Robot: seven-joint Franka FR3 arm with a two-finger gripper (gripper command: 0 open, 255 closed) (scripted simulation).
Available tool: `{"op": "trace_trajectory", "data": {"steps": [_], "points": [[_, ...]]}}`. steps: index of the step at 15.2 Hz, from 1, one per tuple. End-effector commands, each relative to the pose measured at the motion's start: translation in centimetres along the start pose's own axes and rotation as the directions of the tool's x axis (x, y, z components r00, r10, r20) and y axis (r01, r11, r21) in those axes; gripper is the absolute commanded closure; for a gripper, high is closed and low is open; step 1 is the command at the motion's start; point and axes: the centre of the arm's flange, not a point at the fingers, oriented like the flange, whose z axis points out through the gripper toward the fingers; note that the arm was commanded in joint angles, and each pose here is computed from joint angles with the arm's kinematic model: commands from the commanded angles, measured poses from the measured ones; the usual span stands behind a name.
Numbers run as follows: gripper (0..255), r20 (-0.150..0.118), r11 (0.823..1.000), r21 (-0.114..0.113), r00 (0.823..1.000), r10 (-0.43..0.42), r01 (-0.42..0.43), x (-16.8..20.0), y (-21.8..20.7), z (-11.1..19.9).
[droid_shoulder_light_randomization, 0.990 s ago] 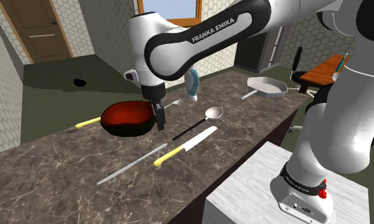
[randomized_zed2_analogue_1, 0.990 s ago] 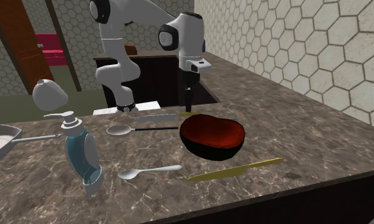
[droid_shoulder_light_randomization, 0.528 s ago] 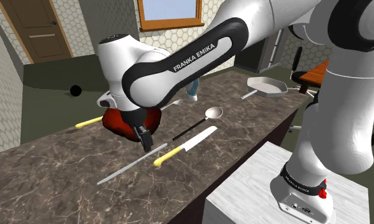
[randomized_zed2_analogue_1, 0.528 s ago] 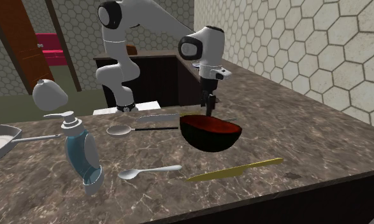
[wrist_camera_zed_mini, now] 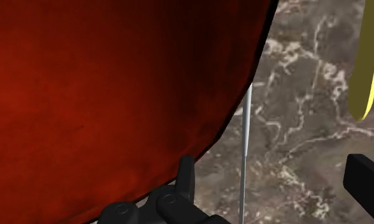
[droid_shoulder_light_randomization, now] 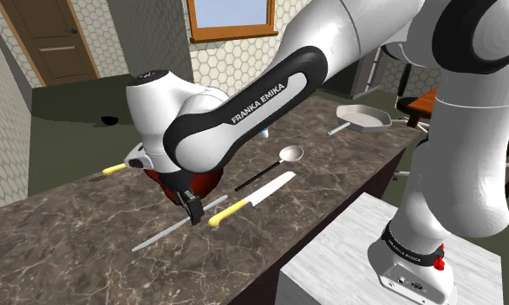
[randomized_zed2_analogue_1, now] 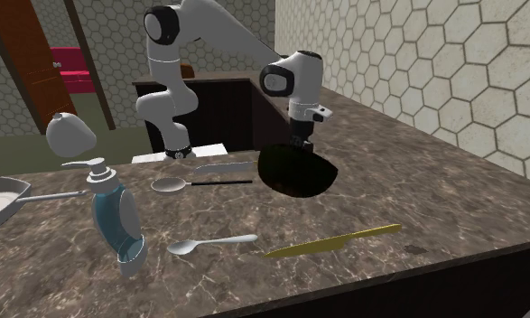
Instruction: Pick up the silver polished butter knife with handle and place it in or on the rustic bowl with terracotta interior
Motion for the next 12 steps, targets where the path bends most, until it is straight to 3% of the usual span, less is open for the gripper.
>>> {"op": "trace_trajectory", "data": {"steps": [1, 8, 9, 12], "points": [[0, 0.023, 1.0, 0.008, 1.0, 0.018, -0.018, -1.35, 0.81, 2.01], [0, 0.023, 1.0, 0.008, 1.0, 0.018, -0.018, -1.35, 0.81, 2.01], [255, 0.023, 1.0, 0.008, 1.0, 0.018, -0.018, -1.42, 0.92, 1.94], [255, 0.023, 1.0, 0.008, 1.0, 0.017, -0.018, -1.41, 1.39, 2.18]]}}
